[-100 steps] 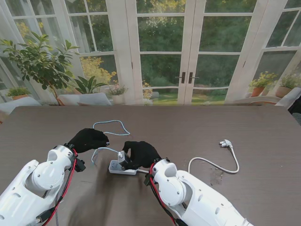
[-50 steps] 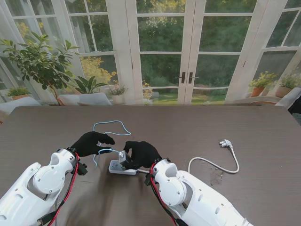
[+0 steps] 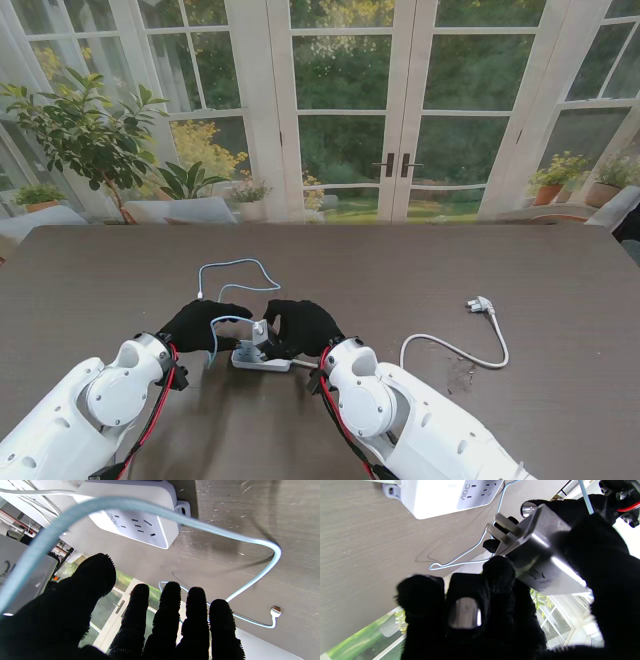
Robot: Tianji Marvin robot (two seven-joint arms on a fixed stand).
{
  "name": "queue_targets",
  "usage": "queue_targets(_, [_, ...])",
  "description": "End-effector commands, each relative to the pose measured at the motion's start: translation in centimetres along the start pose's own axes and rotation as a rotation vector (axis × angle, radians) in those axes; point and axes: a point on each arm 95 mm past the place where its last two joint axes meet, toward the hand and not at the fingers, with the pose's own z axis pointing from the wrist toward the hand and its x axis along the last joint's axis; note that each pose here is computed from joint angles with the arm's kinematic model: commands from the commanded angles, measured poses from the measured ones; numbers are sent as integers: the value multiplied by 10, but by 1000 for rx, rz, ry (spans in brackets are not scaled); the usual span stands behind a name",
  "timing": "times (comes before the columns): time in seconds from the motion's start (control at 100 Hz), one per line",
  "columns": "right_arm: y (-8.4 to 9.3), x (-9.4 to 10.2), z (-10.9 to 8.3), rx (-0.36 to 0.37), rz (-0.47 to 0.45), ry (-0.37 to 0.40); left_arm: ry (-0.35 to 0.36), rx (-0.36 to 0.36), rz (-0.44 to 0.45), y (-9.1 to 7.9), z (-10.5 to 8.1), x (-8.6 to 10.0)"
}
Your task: Set up the charging station
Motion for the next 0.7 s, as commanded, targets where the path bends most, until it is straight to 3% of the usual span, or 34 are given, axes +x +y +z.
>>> queue_targets(0.0, [-4, 4, 0, 12, 14, 9, 8, -18, -1, 6, 2, 1])
queue_targets(0.69, [-12, 2, 1, 5, 50, -5, 17, -48, 68, 26, 3, -5])
